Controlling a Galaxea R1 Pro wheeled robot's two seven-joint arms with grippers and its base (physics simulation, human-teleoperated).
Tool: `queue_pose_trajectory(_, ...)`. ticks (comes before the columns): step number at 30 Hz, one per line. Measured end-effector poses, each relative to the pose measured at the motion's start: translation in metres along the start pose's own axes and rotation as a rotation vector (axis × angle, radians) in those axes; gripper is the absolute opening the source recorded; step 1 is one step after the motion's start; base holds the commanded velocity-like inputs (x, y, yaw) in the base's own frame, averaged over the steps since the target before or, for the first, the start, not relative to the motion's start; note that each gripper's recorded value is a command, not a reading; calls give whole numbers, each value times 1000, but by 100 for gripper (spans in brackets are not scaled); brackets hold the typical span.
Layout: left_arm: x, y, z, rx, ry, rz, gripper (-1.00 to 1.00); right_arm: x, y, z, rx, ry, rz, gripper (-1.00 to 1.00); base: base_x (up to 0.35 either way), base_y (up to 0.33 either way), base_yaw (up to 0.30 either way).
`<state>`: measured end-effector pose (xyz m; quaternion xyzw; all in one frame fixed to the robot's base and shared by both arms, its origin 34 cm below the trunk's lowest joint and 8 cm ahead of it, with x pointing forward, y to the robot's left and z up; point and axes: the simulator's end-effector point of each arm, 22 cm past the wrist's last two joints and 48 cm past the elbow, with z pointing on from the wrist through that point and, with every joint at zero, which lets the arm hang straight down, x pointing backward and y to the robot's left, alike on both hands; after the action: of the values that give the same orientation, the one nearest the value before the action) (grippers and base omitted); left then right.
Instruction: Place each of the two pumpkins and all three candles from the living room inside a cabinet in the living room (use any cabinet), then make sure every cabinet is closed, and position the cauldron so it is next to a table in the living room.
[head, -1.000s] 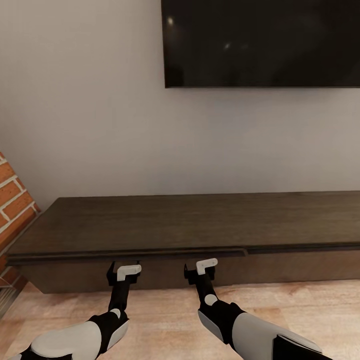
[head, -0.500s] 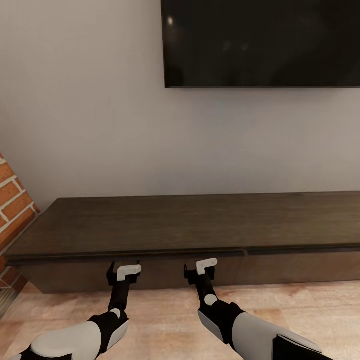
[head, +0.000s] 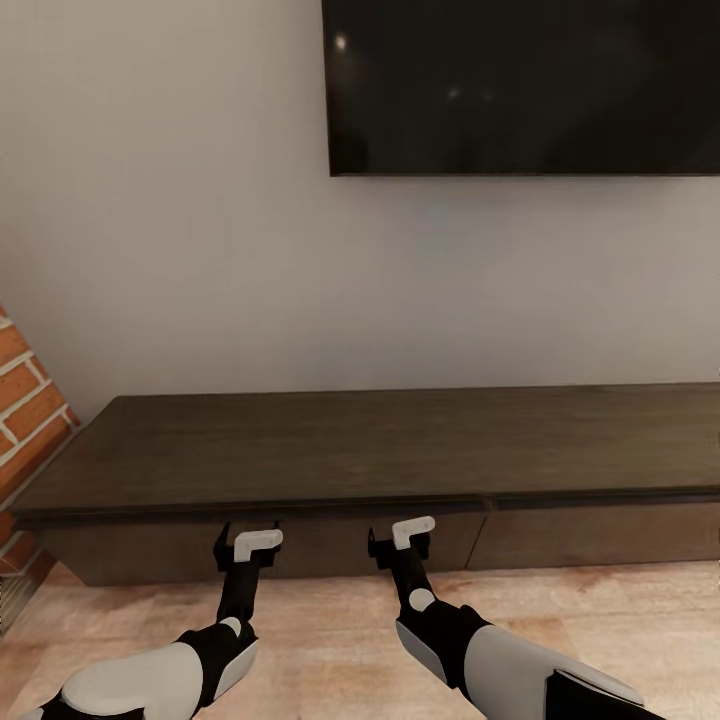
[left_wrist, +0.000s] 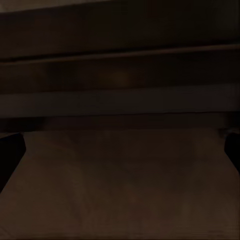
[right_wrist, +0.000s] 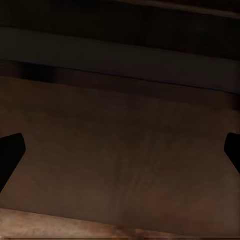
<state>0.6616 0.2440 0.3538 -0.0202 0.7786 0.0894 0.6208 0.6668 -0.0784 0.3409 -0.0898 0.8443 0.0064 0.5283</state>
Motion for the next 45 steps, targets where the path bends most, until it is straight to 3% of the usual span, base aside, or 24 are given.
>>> queue_pose_trajectory(12,3,1,0,-2,11,0,100,3,-3,0,7,6,11,100,-289,-74,0)
queue_pose_trajectory(18,12,6,-1,-16,48,-5,100,31,-29,-1,28,58,-27,100,-322,-19,0)
queue_pose_trajectory(25,55,26,-6,-41,229,11,100,69,-72,-8,104,159,-3,100,-328,-2,0)
queue_pose_trajectory(30,118,45,-33,-40,473,-8,100,97,-80,-15,121,276,-20,100,-329,0,0)
queue_pose_trajectory(32,135,49,-44,-27,534,-16,100,108,-97,-18,141,316,-36,100,-329,0,0)
queue_pose_trajectory(35,176,54,-78,17,672,-36,100,137,-148,-30,198,430,-80,100,-329,0,0)
queue_pose_trajectory(39,222,58,-132,56,810,-40,100,172,-195,-52,252,591,-124,100,-329,0,0)
queue_pose_trajectory(42,248,65,-169,56,874,-40,100,181,-206,-59,265,638,-128,100,-329,0,0)
queue_pose_trajectory(45,261,71,-194,30,884,-71,100,184,-192,-60,243,661,-119,100,-319,0,0)
